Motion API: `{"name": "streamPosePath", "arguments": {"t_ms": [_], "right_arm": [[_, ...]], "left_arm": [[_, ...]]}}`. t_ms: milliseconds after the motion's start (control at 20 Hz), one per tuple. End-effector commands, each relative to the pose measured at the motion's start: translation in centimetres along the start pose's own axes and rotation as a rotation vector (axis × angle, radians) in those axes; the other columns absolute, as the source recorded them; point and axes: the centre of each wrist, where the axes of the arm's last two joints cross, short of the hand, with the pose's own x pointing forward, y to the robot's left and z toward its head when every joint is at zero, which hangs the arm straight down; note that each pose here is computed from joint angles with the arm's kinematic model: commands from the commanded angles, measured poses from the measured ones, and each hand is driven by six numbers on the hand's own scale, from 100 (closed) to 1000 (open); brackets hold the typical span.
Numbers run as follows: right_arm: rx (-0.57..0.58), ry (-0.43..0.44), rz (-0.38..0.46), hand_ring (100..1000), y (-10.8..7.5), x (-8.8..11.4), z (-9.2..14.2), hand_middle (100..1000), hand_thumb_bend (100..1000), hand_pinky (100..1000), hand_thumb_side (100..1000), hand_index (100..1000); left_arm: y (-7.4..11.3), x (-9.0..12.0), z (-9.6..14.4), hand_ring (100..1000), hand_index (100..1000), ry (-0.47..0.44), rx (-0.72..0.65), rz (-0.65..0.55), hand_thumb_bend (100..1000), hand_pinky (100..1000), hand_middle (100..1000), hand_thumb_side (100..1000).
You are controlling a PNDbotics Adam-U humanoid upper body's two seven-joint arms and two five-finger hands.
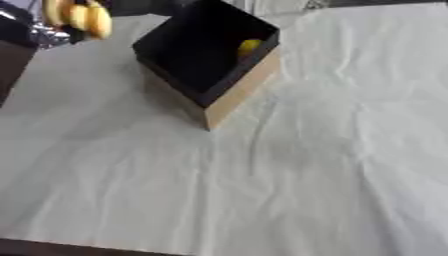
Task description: Pick up objects on the table and place them in the box.
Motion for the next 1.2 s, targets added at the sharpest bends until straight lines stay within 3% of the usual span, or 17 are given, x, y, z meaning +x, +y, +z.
{"name": "streamPosePath", "arguments": {"t_ms": [50,300,500,1050,1200], "right_arm": [[0.022,-0.051,-0.001,907,-0.3,0.8,-1.3,679,100,926,310,806],[-0.002,-0.099,-0.041,904,0.1,1.0,-2.4,683,100,924,297,807],[-0.014,-0.126,-0.075,903,0.5,1.2,-3.0,684,100,923,294,807],[-0.016,-0.132,-0.118,904,1.1,1.1,-3.1,681,100,925,305,806],[-0.015,-0.127,-0.115,905,1.1,1.0,-3.0,680,100,926,307,806]], "left_arm": [[-0.7,-0.6,-3.0,447,520,0.0,0.03,0.006,100,576,384,100],[-2.4,0.4,-7.3,435,524,0.097,0.137,0.015,100,564,385,100],[-4.2,1.5,-9.3,435,530,0.205,0.175,0.011,100,561,389,100],[-9.6,1.6,-10.1,455,561,0.363,0.093,0.041,100,576,417,100],[-10.4,1.9,-10.2,515,622,0.374,0.073,0.036,223,637,471,100]]}}
